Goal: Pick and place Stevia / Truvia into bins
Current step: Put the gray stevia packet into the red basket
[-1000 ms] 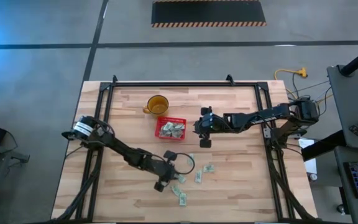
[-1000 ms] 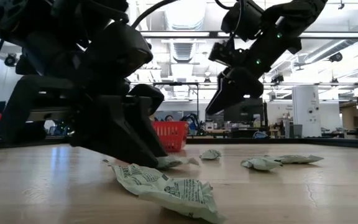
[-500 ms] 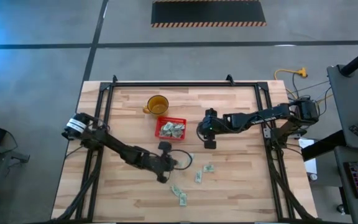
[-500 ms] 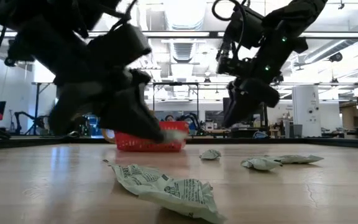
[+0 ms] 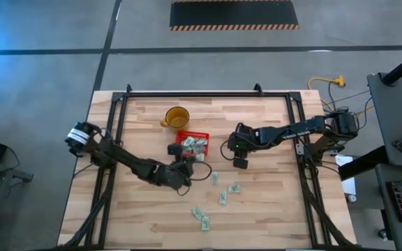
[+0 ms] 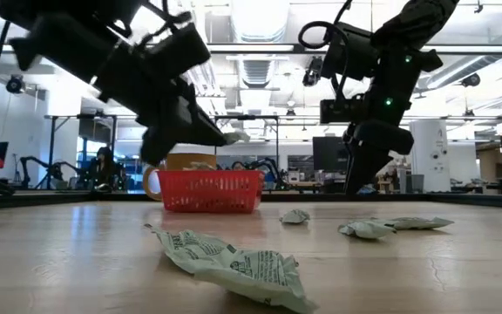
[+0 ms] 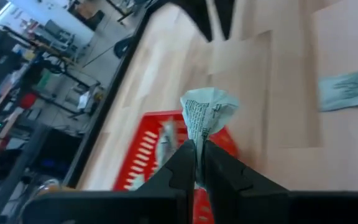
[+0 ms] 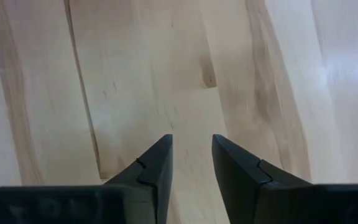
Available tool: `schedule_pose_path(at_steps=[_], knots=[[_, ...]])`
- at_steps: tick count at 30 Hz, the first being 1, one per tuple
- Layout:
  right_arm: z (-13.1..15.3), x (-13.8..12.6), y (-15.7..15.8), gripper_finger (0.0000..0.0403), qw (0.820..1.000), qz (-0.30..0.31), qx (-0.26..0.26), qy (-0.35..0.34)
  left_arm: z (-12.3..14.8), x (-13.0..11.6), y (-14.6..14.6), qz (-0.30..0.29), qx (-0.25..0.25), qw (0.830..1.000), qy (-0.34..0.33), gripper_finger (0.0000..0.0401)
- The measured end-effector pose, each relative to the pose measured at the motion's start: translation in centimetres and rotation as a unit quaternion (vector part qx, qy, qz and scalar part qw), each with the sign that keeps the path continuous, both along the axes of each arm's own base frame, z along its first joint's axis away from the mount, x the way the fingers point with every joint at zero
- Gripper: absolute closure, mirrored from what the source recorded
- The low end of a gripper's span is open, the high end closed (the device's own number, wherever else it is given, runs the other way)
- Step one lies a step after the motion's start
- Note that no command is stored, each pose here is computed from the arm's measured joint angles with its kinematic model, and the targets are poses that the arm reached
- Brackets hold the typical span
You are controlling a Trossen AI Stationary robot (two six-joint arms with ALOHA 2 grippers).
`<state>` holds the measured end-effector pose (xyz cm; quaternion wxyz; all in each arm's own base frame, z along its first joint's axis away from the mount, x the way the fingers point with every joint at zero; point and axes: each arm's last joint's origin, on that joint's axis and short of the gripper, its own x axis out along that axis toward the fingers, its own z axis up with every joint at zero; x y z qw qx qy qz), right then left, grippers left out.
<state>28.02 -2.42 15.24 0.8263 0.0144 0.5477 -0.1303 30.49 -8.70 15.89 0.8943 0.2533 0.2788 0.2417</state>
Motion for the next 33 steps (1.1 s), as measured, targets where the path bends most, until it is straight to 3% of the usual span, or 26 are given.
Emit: schedule_pose_path(at_steps=[5, 10, 20, 28, 33], knots=[[0.0, 0.0, 0.0, 0.0307, 1.000, 0.000, 0.000, -0.002, 0.0, 0.8, 2.6, 0.020, 0.004, 1.000, 0.016, 0.0388], [0.0, 0.1, 0.0, 0.0314, 1.000, 0.000, 0.000, -0.004, -0.2, 1.3, 5.0, 0.020, -0.024, 0.999, 0.026, 0.0388], [0.0, 0.1, 0.0, 0.0323, 0.999, -0.028, 0.013, -0.010, -0.5, 1.1, 5.5, 0.025, -0.021, 0.998, 0.048, 0.0382], [0.0, 0.2, 0.5, 0.0314, 0.997, -0.032, 0.059, -0.022, -0.7, 0.9, 5.5, 0.026, -0.018, 0.998, 0.063, 0.0293], [-0.2, 0.3, 2.2, 0.0318, 0.994, 0.008, 0.100, -0.035, 0.2, 0.7, 5.5, 0.025, -0.020, 0.998, 0.054, 0.0237]])
